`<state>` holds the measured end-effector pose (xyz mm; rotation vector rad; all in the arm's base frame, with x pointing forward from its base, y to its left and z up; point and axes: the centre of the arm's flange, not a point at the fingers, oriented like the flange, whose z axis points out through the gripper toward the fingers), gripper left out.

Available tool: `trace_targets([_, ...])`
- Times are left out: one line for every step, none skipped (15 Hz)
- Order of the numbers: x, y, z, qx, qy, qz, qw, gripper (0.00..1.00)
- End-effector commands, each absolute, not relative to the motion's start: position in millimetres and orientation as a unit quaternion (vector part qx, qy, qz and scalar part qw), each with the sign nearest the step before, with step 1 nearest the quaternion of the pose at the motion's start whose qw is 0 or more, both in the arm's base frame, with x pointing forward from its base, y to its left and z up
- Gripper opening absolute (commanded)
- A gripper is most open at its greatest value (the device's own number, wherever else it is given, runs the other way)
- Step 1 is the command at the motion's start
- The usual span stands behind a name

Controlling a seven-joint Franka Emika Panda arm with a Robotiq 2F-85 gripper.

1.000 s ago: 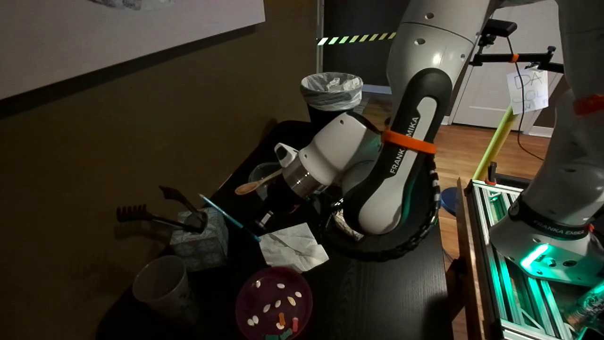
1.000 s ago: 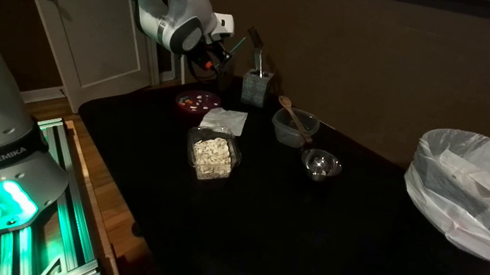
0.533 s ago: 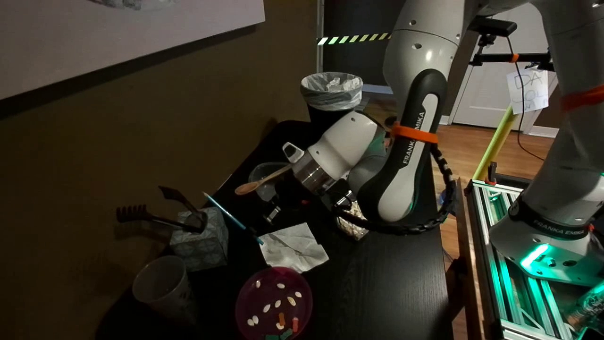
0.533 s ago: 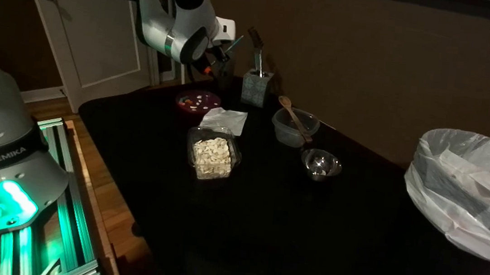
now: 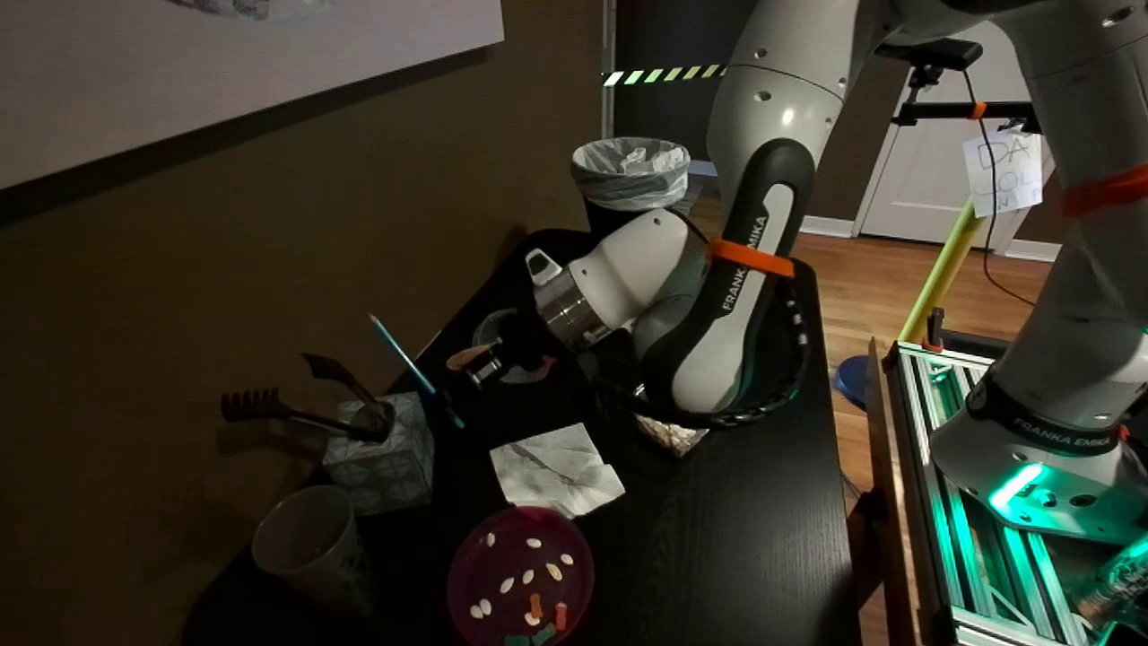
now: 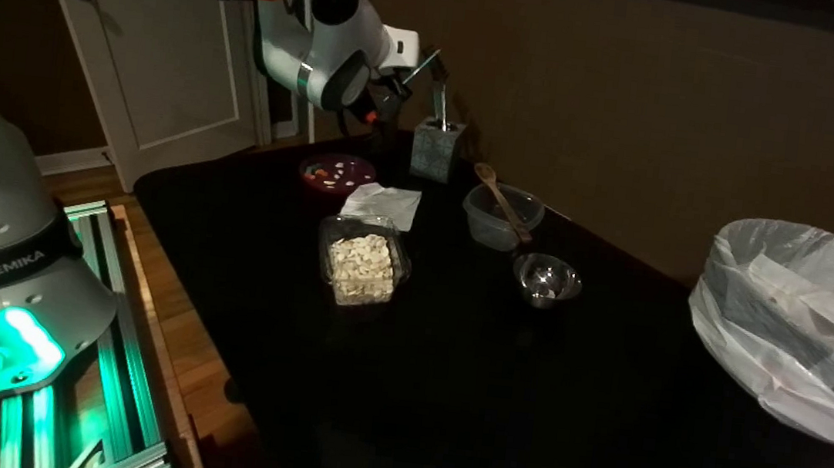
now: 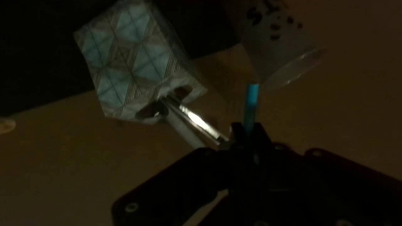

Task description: Put the blue pencil inside the grey box

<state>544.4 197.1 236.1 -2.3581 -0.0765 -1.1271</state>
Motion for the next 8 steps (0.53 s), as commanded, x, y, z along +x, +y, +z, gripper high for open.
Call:
trace_targets([586, 180, 250, -0.834, 0.029, -0.490, 0.250, 0.02])
trace_targets([595, 169, 257, -0.823, 0.046, -0.511, 0.244, 0.02])
trace_targets([606, 159, 264, -0.811, 0.063, -0.530, 0.238, 0.02])
trace_targets([614, 150, 271, -0.800, 0.077, -0.550, 0.228, 0.02])
trace_targets([624, 141, 279, -0.788, 0.093, -0.568, 0.218, 0.02])
trace_targets([631, 135, 284, -0.778, 0.109, -0.584, 0.205, 0.02])
trace_targets([639, 133, 283, -0.767, 0.124, -0.599, 0.195, 0.02])
trace_targets([645, 136, 278, -0.768, 0.123, -0.601, 0.186, 0.02])
